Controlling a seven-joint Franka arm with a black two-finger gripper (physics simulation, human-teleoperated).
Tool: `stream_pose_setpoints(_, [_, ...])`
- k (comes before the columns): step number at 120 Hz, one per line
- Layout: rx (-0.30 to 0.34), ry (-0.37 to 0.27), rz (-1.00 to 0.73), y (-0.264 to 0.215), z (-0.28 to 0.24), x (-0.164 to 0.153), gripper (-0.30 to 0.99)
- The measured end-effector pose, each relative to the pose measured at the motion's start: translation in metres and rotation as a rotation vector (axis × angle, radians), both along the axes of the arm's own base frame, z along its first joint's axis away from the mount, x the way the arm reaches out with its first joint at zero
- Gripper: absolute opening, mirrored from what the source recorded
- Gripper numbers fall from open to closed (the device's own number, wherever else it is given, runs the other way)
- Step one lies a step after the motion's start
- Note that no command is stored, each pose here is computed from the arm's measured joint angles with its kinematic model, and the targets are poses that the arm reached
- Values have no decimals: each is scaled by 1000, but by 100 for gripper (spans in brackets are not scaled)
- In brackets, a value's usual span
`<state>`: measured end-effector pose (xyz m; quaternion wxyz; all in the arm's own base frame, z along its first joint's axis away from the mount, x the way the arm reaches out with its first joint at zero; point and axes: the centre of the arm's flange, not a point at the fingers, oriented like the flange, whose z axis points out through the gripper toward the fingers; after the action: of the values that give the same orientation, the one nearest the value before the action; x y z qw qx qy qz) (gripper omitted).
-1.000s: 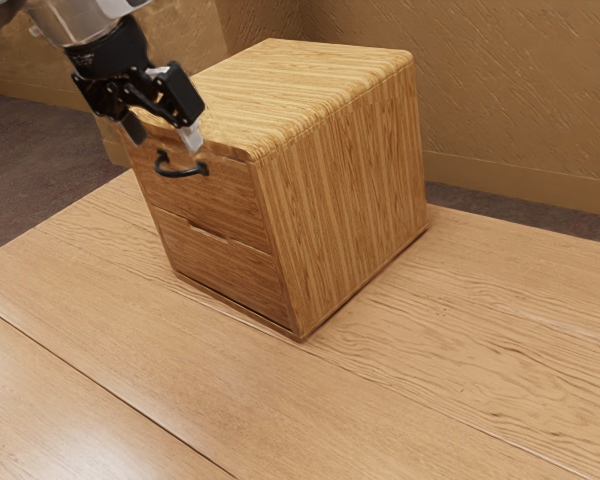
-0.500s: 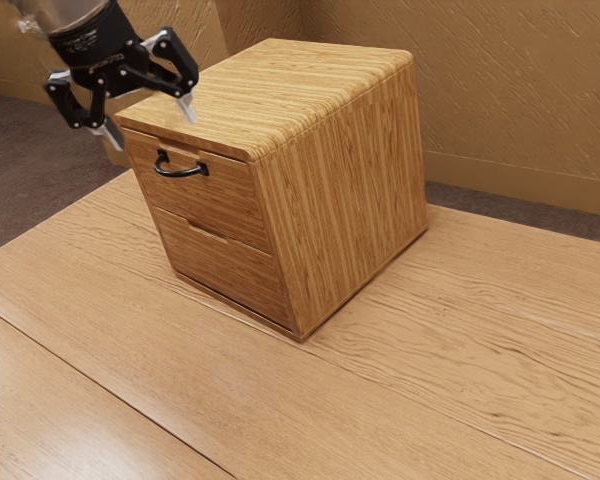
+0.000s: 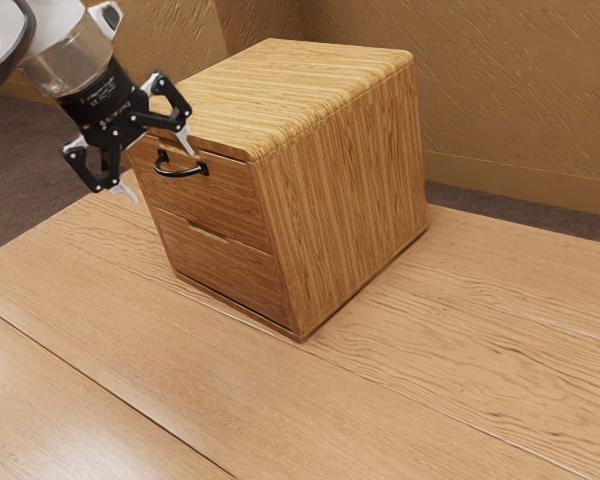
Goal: Pull the drawer handle with one arm to open the drawer
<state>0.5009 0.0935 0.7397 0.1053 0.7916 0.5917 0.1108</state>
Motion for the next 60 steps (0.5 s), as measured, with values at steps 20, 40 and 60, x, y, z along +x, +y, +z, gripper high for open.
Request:
stream_pose_setpoints(20, [-23, -46, 121, 20, -5, 2, 65])
stream_pose_setpoints(40, [-45, -58, 220, 39, -22, -2, 66])
stream_pose_setpoints(60, [-64, -87, 291, 50, -26, -12, 66])
